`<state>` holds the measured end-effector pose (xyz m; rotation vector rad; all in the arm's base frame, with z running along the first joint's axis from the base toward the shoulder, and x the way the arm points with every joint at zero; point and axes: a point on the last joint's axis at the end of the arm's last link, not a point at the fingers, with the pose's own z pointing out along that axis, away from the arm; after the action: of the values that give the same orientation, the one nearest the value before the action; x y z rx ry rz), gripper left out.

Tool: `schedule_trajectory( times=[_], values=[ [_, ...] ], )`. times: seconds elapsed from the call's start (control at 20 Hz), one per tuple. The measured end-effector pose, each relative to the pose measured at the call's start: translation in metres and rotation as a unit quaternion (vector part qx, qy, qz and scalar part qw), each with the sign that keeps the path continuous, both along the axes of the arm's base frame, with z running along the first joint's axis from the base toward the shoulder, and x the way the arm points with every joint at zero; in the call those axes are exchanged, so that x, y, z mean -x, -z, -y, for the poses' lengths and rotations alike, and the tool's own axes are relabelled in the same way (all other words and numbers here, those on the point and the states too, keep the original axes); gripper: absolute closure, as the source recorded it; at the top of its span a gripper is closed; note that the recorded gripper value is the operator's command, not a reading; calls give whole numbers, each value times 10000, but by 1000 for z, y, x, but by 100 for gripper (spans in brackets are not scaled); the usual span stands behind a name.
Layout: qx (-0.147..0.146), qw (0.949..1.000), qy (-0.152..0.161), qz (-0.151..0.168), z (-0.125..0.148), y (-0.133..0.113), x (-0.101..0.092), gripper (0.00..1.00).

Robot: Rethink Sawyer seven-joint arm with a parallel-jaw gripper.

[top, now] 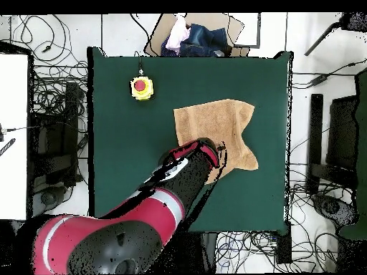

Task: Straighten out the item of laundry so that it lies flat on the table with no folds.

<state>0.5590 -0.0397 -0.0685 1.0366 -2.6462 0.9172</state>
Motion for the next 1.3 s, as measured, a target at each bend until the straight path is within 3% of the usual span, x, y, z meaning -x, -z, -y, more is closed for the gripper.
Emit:
schedule_trajectory(
  times=[0.35, 1.3],
  values=[
    [116, 9997, 183, 126, -4, 2, 0, 0],
    [86, 9970, 663, 391, -28, 0, -9, 0]
  ],
)
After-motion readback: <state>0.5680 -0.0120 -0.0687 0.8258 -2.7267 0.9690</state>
